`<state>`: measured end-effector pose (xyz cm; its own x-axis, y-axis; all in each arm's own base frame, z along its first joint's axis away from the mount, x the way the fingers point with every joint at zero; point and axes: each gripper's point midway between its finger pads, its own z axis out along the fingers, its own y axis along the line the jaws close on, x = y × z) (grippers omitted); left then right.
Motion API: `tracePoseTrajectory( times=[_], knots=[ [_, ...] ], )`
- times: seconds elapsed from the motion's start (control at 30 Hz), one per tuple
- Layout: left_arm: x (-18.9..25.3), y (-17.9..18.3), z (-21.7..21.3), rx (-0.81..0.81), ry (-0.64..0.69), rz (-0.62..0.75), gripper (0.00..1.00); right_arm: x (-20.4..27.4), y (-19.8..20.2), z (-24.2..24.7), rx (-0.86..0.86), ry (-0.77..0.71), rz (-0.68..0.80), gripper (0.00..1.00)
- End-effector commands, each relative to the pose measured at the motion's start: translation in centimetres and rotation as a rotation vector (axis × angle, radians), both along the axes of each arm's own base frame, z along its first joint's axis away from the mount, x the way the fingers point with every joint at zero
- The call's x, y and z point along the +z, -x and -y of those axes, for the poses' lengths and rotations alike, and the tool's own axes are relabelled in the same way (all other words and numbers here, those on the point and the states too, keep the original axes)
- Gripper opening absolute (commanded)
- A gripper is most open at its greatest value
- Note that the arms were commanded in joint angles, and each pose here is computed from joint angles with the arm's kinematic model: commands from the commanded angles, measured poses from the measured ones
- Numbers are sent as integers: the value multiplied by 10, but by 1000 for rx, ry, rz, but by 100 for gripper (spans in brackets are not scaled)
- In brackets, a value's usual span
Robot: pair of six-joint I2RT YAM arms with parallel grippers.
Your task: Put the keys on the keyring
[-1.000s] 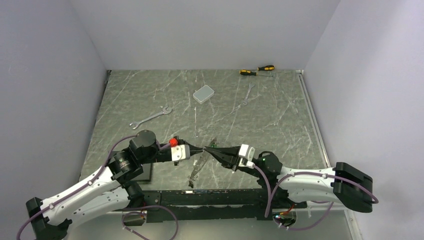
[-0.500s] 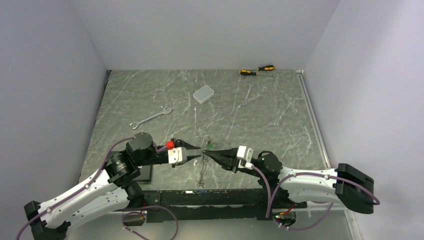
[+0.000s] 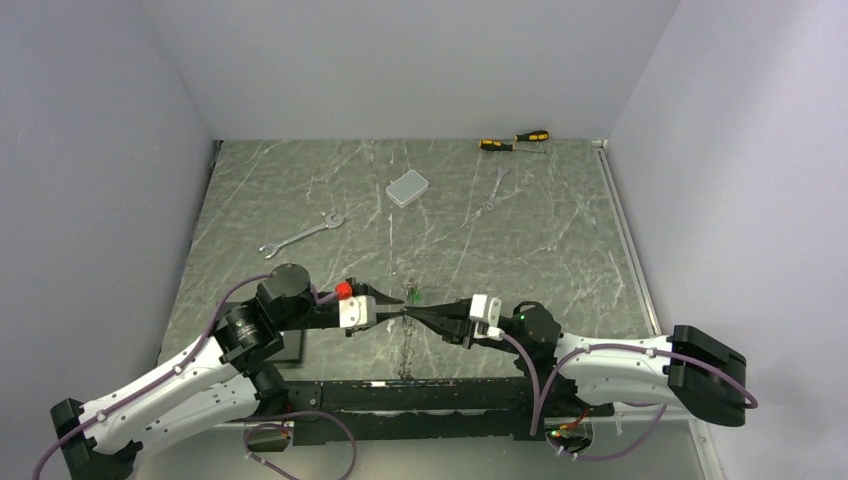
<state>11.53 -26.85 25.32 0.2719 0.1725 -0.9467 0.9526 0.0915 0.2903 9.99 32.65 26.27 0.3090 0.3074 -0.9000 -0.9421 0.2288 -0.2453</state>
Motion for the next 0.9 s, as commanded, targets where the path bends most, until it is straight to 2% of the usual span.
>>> tracePoseTrajectory(
  times=[0.0,0.13,0.27,0.43,0.47,0.57,0.63,0.73,0.87],
  knots=[
    [13,5,3,-36,44,16,27,40,6,1,32,-114,41,0],
    [13,6,3,-42,47,18,19,40,7,1,38,-116,39,0],
    [11,7,4,-54,35,15,0,41,7,0,42,-118,39,0],
    [11,7,3,-51,35,21,0,40,6,0,40,-111,27,0],
    [11,6,2,-44,30,24,0,38,5,0,31,-101,20,6],
    [7,1,-2,-13,0,39,0,31,-2,5,-15,-64,3,33],
    [4,-3,-5,11,-21,46,0,29,-8,12,-63,-49,-10,48],
    [-2,-8,-7,32,-59,52,0,26,-16,21,-124,17,-21,57],
    [-11,-14,-5,35,-129,45,0,5,-17,27,-146,205,-67,59]
  ],
)
